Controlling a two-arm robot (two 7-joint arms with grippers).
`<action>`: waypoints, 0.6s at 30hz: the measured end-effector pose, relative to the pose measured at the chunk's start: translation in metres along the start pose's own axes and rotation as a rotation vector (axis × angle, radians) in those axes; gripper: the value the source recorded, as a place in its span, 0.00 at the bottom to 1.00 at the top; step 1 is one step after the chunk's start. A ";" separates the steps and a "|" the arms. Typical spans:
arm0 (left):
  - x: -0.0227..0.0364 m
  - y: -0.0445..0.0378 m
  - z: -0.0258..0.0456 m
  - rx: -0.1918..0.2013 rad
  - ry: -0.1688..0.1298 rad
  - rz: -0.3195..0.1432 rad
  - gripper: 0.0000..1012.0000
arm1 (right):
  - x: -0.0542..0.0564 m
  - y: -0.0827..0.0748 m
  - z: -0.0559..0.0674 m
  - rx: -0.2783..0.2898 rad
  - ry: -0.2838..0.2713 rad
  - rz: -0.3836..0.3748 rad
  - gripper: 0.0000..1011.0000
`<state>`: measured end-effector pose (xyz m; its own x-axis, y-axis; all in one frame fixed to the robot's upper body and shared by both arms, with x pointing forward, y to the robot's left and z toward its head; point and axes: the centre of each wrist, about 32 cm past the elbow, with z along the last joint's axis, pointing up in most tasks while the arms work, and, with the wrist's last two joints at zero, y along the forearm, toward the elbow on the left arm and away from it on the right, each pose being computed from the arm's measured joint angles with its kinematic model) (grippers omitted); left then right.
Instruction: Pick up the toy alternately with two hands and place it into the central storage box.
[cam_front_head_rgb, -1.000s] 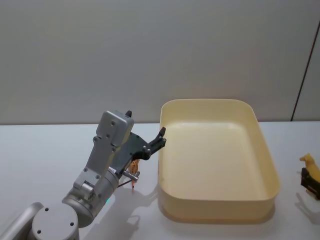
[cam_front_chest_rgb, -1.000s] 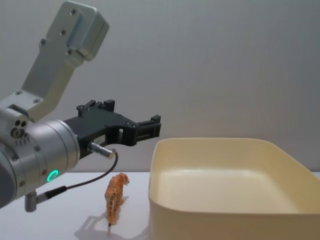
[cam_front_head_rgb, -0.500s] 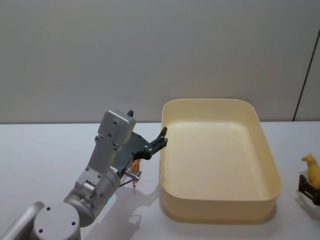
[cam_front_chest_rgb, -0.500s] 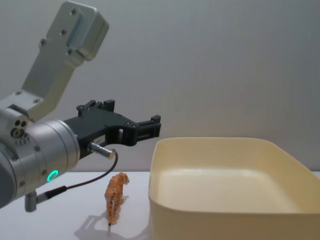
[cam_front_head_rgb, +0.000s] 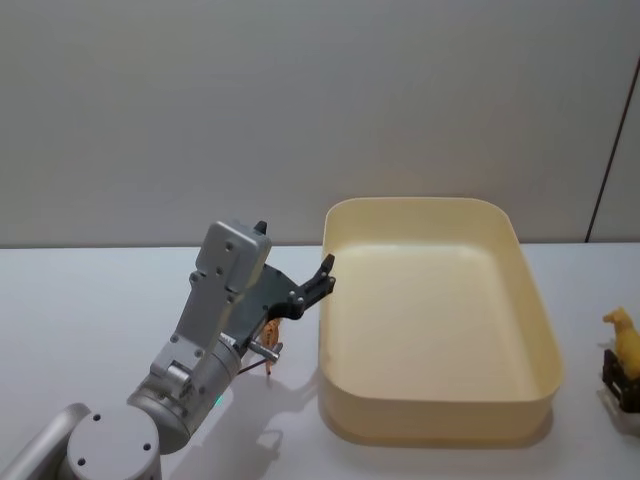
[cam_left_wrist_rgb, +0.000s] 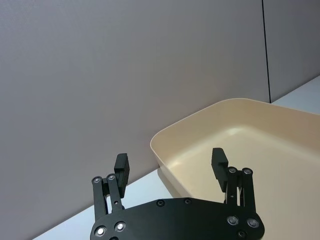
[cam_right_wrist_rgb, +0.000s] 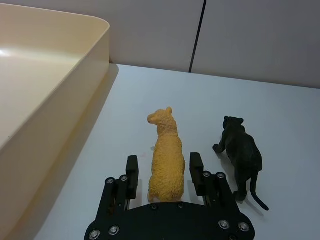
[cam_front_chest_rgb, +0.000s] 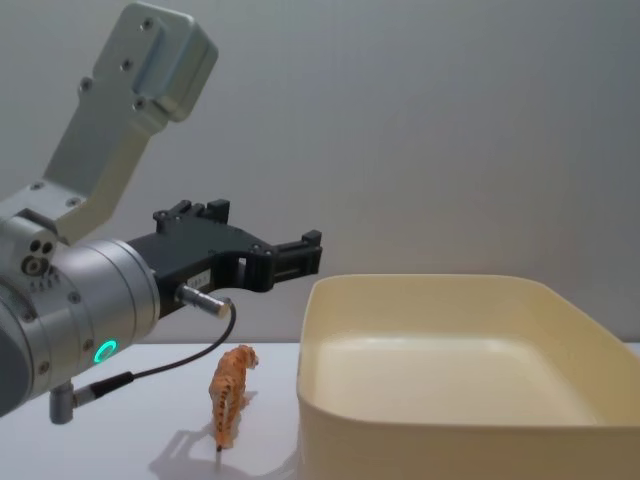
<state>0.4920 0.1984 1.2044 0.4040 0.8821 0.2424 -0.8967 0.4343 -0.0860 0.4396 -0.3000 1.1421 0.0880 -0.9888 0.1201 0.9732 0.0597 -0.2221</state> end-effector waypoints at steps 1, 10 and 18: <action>0.0000 0.0000 0.0000 0.000 0.000 0.000 0.99 | 0.000 0.000 0.000 0.000 0.000 0.000 0.61; 0.0000 0.0000 0.0000 0.000 0.000 0.000 0.99 | -0.001 0.002 -0.001 -0.002 -0.001 0.001 0.38; 0.0000 0.0000 0.0000 0.000 0.000 0.000 0.99 | -0.002 0.002 0.000 0.019 0.000 0.001 0.37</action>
<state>0.4920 0.1984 1.2044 0.4040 0.8821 0.2424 -0.8967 0.4343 -0.0859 0.4411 -0.2982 1.1419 0.0888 -0.9889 0.1196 0.9770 0.0631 -0.2035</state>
